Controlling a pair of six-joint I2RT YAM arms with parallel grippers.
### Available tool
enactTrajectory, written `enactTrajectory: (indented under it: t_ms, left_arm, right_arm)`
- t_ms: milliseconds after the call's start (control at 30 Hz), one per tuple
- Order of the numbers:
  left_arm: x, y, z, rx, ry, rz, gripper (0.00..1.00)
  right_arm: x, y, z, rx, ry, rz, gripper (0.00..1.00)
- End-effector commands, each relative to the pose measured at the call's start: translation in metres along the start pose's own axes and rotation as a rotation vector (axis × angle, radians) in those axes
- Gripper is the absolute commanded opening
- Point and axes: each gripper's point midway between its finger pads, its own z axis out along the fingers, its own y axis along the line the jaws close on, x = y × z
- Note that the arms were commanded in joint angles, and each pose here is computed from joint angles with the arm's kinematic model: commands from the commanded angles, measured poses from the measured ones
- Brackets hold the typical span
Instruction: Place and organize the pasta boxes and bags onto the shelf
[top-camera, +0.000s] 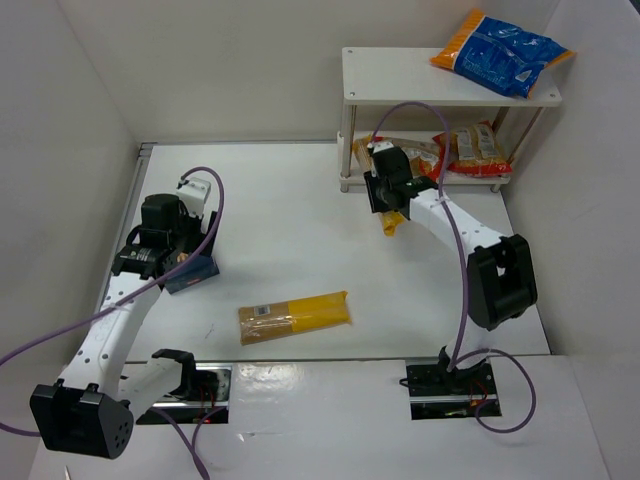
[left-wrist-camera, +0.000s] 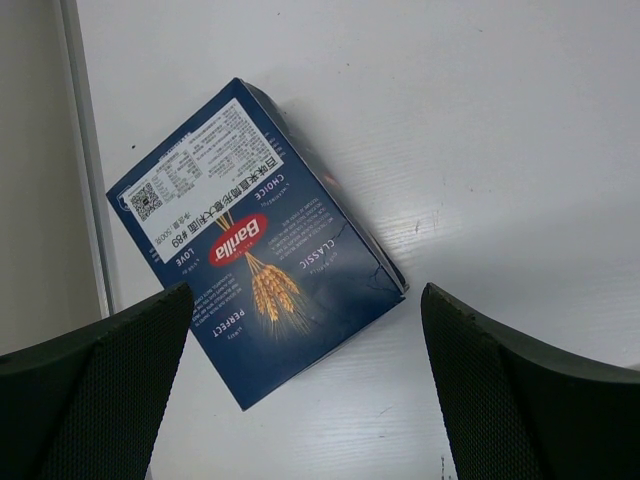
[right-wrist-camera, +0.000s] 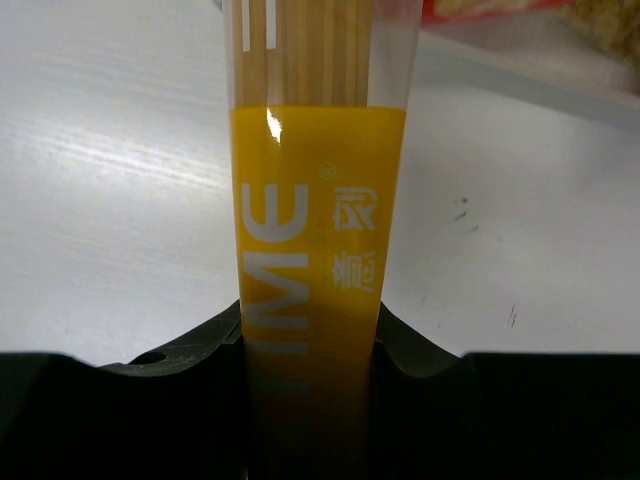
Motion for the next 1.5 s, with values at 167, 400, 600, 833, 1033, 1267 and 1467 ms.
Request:
enactTrajectory:
  t_ms: [167, 400, 600, 833, 1033, 1267, 1467]
  left_arm:
    - [-0.004, 0.004, 0.002, -0.016, -0.006, -0.009, 1.00]
    - [0.000, 0.003, 0.003, -0.014, 0.002, -0.008, 1.00]
    - [0.000, 0.005, 0.006, -0.023, 0.006, 0.001, 1.00]
    - [0.006, 0.003, 0.009, -0.018, 0.025, 0.003, 1.00]
    - [0.008, 0.003, 0.011, -0.016, 0.034, 0.014, 1.00]
    - [0.010, 0.005, 0.013, -0.021, 0.046, 0.009, 1.00]
    - [0.012, 0.004, 0.015, -0.019, 0.054, 0.010, 1.00]
  right_arm:
    - [-0.129, -0.005, -0.004, 0.057, -0.376, 0.140, 0.00]
    - [-0.135, -0.003, 0.031, 0.089, -0.376, 0.166, 0.00]
    - [-0.133, -0.004, 0.059, 0.130, -0.364, 0.160, 0.00]
    - [-0.151, -0.017, 0.069, 0.145, -0.393, 0.175, 0.00]
    - [-0.163, -0.040, 0.082, 0.105, -0.373, 0.253, 0.00]
    - [-0.169, -0.058, 0.089, 0.093, -0.366, 0.279, 0.00]
    - [-0.186, -0.056, 0.083, 0.047, -0.390, 0.278, 0.00]
